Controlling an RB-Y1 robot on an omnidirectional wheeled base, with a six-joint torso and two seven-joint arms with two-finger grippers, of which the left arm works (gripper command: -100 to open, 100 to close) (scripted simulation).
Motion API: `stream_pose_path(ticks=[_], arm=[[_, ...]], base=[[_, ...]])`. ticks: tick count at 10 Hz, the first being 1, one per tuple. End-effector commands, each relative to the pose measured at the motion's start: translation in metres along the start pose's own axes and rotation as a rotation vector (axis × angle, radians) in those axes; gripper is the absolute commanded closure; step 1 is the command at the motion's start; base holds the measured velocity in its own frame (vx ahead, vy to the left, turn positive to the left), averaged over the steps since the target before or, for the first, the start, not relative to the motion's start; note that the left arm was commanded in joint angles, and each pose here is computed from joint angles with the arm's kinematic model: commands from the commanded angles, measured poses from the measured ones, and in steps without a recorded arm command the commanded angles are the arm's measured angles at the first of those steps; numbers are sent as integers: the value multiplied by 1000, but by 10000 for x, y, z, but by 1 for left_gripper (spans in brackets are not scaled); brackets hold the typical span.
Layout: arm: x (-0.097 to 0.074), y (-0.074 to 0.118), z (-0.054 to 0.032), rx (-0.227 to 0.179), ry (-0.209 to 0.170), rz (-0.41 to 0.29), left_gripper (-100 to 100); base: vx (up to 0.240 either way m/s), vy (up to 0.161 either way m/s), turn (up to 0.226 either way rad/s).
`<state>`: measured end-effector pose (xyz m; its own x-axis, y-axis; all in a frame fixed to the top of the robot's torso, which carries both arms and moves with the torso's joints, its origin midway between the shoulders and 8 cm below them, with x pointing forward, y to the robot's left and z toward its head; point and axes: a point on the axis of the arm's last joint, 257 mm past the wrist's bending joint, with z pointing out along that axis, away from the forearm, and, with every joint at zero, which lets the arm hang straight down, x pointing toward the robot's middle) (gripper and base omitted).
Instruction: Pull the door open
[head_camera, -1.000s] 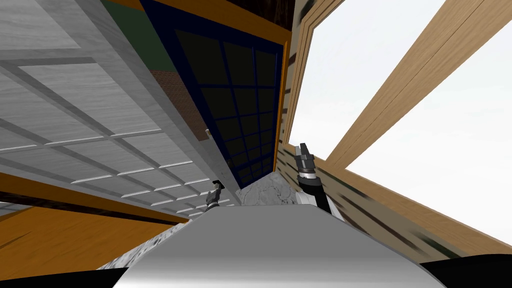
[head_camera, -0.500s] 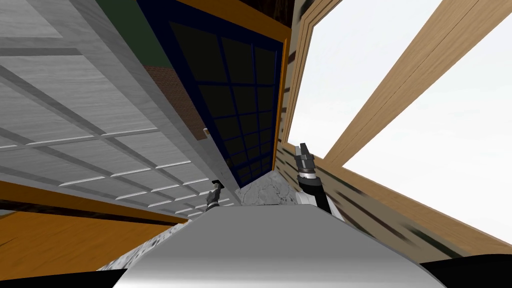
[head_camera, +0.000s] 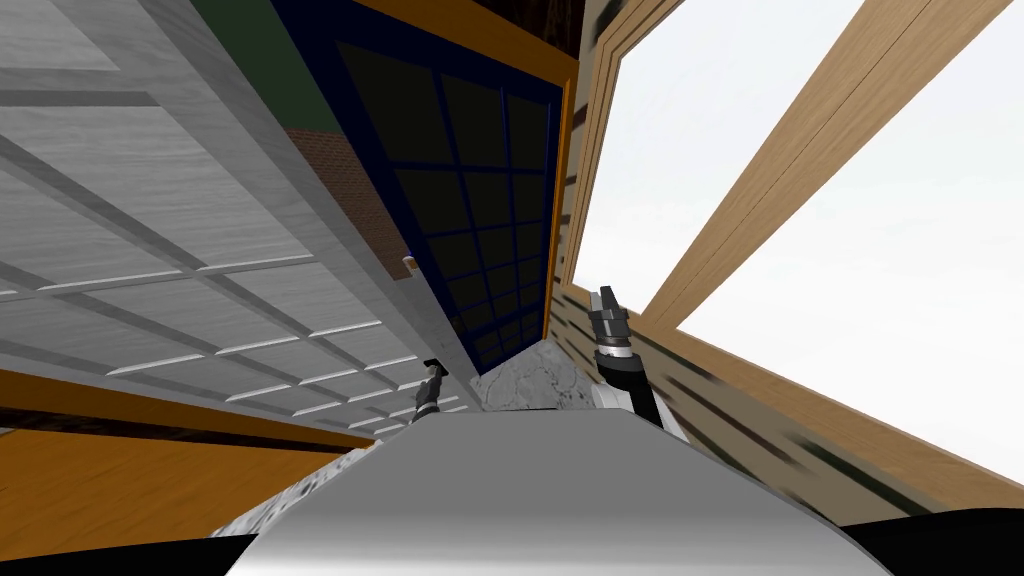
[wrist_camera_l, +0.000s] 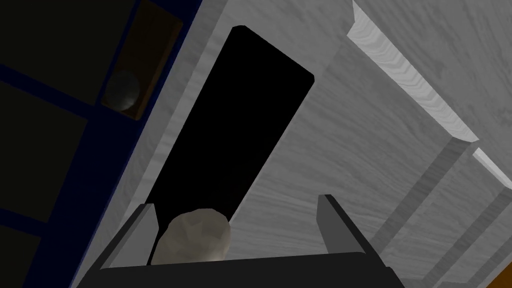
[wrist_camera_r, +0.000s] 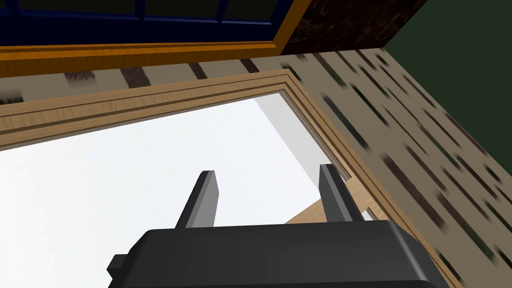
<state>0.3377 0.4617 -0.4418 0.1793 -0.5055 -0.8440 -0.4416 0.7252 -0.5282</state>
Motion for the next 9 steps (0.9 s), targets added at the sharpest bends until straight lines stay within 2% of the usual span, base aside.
stream_pose_path(ticks=[1, 3, 9], arm=[[-110, 108, -2, -17, -15, -26, 100], [-118, 73, 24, -8, -18, -98, 100], [-130, 20, 63, 7, -20, -238, 100]], base=[[-25, 4, -15], [-39, 17, -57], [-32, 10, -38]])
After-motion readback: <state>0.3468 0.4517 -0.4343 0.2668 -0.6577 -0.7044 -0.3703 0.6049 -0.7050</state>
